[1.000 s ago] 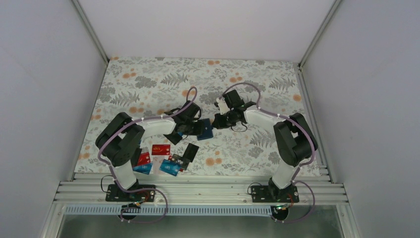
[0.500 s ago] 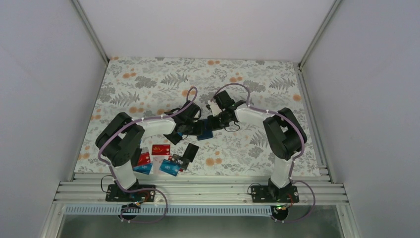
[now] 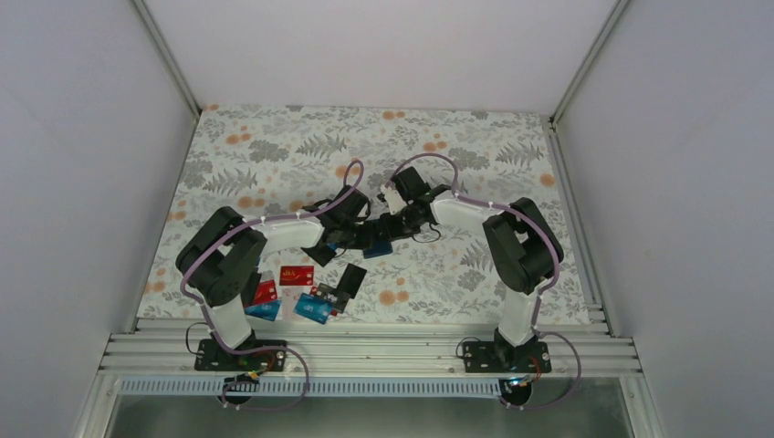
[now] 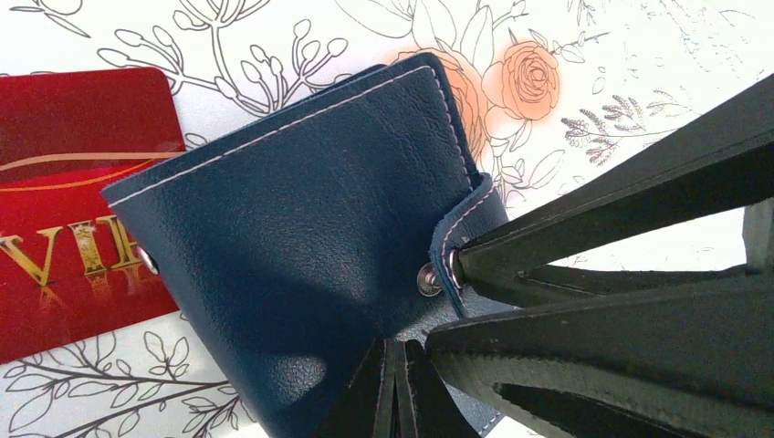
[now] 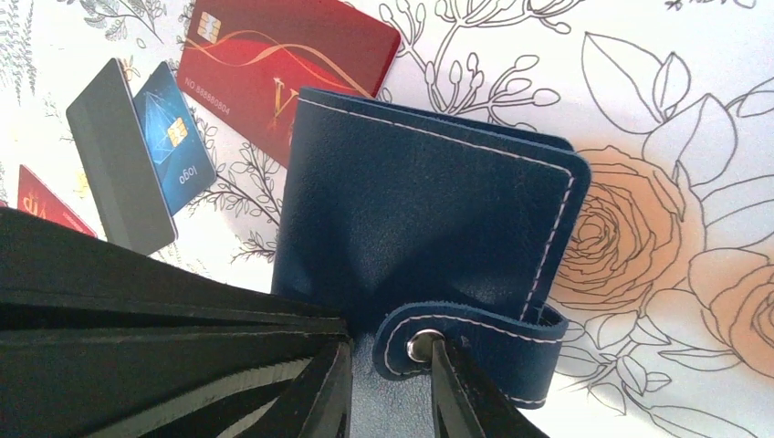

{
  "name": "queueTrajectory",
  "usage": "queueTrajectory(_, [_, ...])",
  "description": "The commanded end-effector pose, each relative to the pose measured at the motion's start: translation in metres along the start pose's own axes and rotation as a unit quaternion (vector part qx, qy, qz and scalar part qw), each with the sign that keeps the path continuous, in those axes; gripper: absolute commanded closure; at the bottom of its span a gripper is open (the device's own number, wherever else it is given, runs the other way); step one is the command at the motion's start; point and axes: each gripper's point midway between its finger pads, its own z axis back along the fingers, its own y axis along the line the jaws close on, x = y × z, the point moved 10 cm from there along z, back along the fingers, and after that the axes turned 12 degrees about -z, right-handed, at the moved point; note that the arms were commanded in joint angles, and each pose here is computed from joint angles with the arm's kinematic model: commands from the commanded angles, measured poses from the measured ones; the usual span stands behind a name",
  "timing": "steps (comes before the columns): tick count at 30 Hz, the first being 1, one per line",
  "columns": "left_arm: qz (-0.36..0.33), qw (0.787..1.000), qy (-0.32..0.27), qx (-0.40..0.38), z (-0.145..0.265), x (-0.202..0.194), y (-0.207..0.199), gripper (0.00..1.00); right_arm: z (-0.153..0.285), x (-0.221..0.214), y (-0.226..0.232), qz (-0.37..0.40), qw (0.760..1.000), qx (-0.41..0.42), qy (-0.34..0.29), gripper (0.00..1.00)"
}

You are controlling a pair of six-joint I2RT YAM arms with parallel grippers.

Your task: Put the credit cards into the card holder

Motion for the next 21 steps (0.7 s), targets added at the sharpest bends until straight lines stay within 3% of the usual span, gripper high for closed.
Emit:
queueTrajectory(1, [-0.003, 1.000, 0.022, 0.004, -0.010, -0.012, 0.004, 0.98, -0.001, 0.000, 0.012, 0.008, 0.999, 0.044, 0.015, 0.72])
queueTrajectory(10, [-0.001, 1.000, 0.022, 0.005, -0.010, -0.012, 0.005, 0.98, 0.028, 0.004, 0.020, 0.007, 0.994, 0.107, -0.001, 0.65])
queueTrajectory(15, [-0.001, 1.000, 0.022, 0.003, -0.010, -0.012, 0.004, 0.98, 0.038, 0.003, 0.013, -0.004, 0.993, 0.120, -0.012, 0.69])
queueTrajectory(21, [-0.001, 1.000, 0.023, 0.004, -0.010, -0.012, 0.005, 0.98, 0.036, 0.000, -0.007, -0.025, 0.998, 0.029, -0.047, 0.81])
